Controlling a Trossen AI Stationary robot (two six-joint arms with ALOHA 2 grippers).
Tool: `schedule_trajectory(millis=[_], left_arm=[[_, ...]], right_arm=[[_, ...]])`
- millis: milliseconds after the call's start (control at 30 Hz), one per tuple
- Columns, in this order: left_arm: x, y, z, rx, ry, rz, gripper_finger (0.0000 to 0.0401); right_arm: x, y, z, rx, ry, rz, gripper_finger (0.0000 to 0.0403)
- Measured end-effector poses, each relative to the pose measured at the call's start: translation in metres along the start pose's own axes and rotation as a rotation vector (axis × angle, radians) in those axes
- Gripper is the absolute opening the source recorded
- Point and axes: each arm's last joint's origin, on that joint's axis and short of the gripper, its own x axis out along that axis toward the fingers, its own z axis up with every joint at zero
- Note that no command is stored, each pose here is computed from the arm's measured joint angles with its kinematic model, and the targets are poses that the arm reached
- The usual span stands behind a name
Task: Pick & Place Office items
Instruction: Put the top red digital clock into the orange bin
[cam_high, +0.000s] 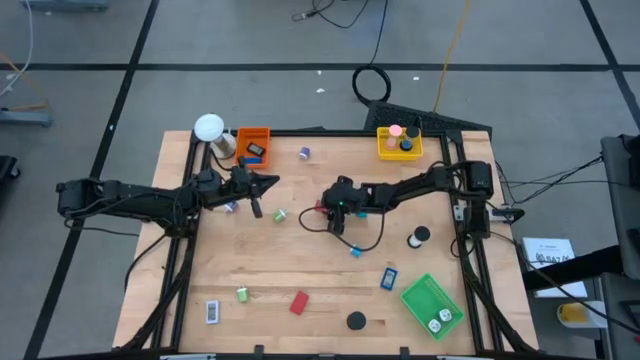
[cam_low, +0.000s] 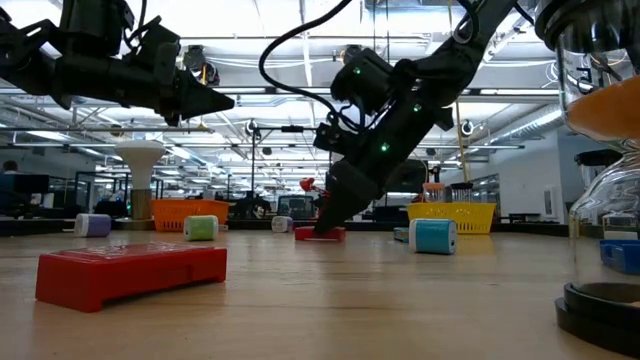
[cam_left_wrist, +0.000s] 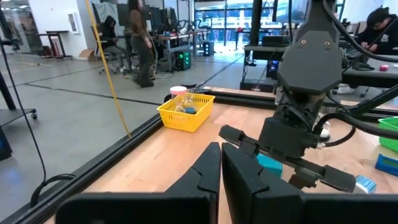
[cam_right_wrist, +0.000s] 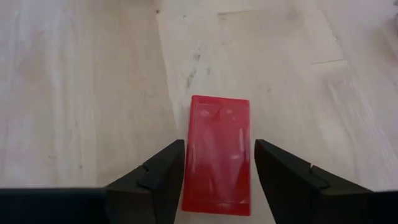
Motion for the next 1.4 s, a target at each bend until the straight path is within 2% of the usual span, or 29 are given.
schedule_trajectory(millis=[167, 367, 500, 600, 733, 833, 900, 1067, 1167, 1400], left_arm=[[0.000, 0.000, 0.000, 0.003, 0.001, 0.000, 0.0019], [0.000, 0.000, -0.001, 0.005, 0.010, -0.003, 0.0019], [0.000, -0.002, -0.004, 0.033, 0.044, -0.061, 0.0019], [0.001, -0.005, -0.007, 0.056, 0.057, -0.150, 0.0019], [0.005, -0.010, -0.013, 0.061, 0.078, -0.170, 0.0019], [0.017, -0.013, -0.014, 0.090, 0.112, -0.167, 0.0019], [0.029, -0.016, -0.016, 0.121, 0.143, -0.176, 0.0019], [0.068, -0.022, -0.010, 0.137, 0.205, -0.186, 0.0019], [0.087, -0.025, -0.010, 0.178, 0.291, -0.210, 0.0019], [0.116, -0.034, -0.024, 0.168, 0.509, -0.304, 0.0020]], right_arm=[[-0.004, 0.002, 0.002, -0.022, -0.008, 0.002, 0.0208], [-0.038, -0.002, 0.019, -0.028, -0.060, 0.000, 0.0197], [-0.069, -0.007, 0.020, -0.043, -0.130, -0.001, 0.0160], [-0.089, -0.009, 0.009, -0.035, -0.188, -0.002, 0.0122], [-0.110, -0.017, -0.014, -0.015, -0.260, -0.014, 0.0065], [-0.123, -0.024, -0.028, 0.009, -0.315, -0.028, 0.0020], [-0.131, -0.028, -0.035, 0.018, -0.353, -0.040, 0.0006], [-0.146, -0.036, -0.051, 0.035, -0.399, -0.065, 0.0020], [-0.150, -0.039, -0.058, 0.043, -0.433, -0.075, 0.0020], [-0.149, -0.038, -0.079, 0.017, -0.535, -0.091, 0.0002]])
